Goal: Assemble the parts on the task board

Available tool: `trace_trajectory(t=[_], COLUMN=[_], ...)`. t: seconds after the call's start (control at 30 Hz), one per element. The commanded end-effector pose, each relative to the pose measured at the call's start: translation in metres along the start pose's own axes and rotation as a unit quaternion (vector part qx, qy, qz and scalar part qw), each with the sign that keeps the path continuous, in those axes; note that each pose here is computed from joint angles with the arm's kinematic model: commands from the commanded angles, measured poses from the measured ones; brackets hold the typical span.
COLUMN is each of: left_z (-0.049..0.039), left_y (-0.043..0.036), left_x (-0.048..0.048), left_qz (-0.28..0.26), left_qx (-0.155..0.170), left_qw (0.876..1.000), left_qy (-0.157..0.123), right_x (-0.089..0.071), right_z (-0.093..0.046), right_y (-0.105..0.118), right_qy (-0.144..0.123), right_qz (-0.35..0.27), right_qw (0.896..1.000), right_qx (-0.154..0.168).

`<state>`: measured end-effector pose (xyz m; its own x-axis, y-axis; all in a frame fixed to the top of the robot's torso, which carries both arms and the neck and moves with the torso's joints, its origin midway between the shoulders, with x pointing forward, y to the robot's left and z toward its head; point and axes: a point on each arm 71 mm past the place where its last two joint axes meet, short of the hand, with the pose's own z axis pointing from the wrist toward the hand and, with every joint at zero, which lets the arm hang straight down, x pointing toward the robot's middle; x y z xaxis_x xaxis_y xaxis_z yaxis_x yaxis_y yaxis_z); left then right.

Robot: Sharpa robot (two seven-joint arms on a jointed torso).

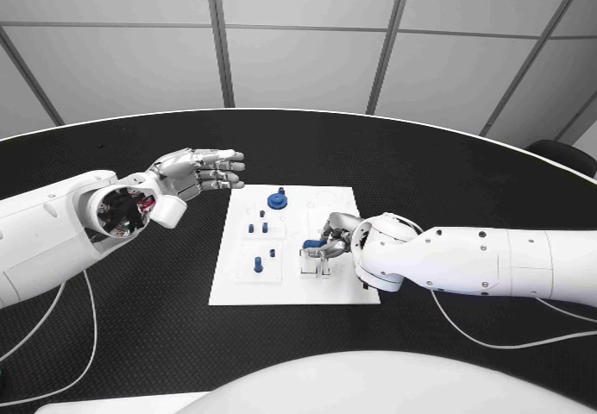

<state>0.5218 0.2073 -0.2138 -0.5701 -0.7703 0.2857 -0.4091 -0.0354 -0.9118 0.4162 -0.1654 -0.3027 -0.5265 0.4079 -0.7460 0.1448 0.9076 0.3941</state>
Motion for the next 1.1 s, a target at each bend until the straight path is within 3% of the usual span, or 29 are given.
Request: trace_trajectory(t=[0.03, 0.2, 0.4, 1.1], left_z=[0.0002, 0.0002, 0.0005, 0.0014], left_y=[0.0000, 0.0001, 0.0001, 0.0002], left_x=[0.0004, 0.0005, 0.0005, 0.0016], left_qz=[0.000, 0.000, 0.000, 0.000], left_qx=[0.000, 0.000, -0.001, -0.002], left_qw=[1.000, 1.000, 1.000, 1.000], left_qy=[0.001, 0.001, 0.002, 0.004], right_x=[-0.001, -0.005, -0.006, -0.002], right_z=[0.002, 0.005, 0.008, 0.017], right_y=[0.001, 0.004, 0.007, 0.010], right_qy=[-0.011, -0.038, -0.051, -0.030], right_qz=[0.000, -0.004, -0.013, -0.039], right_qw=[1.000, 0.999, 0.998, 0.999], right_qx=[-0.002, -0.015, -0.022, -0.019])
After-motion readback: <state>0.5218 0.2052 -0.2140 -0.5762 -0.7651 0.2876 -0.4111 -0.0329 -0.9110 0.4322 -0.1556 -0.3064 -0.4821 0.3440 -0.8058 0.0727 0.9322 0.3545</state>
